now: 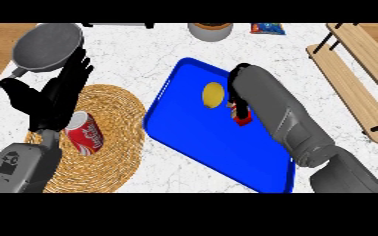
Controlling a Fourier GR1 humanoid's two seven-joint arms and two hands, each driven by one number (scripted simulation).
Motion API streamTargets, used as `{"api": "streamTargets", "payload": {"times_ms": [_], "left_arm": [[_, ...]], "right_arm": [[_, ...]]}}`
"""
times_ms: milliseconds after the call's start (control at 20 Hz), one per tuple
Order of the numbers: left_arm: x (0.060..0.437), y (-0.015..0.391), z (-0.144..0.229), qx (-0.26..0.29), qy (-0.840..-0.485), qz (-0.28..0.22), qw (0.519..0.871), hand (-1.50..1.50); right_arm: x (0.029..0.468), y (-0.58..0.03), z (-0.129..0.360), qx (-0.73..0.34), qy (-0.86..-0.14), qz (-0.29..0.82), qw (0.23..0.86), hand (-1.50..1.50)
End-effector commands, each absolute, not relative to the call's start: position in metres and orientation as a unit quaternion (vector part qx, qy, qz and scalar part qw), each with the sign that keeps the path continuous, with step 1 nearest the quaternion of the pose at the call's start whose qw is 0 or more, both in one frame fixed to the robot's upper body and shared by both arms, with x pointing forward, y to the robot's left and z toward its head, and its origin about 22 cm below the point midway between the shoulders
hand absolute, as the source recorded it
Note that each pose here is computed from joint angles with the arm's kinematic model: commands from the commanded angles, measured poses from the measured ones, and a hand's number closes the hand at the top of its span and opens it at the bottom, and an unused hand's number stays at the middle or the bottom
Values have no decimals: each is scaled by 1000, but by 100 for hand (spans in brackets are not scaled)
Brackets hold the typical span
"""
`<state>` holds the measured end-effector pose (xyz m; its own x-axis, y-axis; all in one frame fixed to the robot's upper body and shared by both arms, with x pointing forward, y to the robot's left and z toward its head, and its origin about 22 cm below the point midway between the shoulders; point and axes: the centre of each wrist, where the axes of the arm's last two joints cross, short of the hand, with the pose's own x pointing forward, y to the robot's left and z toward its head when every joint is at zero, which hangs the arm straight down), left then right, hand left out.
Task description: Pick the cupcake from the tray and place it in the tiered shelf
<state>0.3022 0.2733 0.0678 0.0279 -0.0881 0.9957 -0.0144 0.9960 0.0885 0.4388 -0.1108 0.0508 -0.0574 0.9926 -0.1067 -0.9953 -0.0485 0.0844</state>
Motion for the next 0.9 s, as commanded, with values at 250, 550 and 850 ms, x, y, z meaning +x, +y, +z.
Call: {"api": "streamTargets", "payload": {"times_ms": [250,550,850], "left_arm": [[296,292,51,62,-666,-8,744,0],[293,309,59,70,-672,4,737,0],[282,303,48,71,-663,11,745,0]], "right_arm": [[416,-17,147,-196,-290,690,634,150],[382,-3,138,-247,-467,592,609,150],[361,-16,178,-227,-640,404,612,150]]}}
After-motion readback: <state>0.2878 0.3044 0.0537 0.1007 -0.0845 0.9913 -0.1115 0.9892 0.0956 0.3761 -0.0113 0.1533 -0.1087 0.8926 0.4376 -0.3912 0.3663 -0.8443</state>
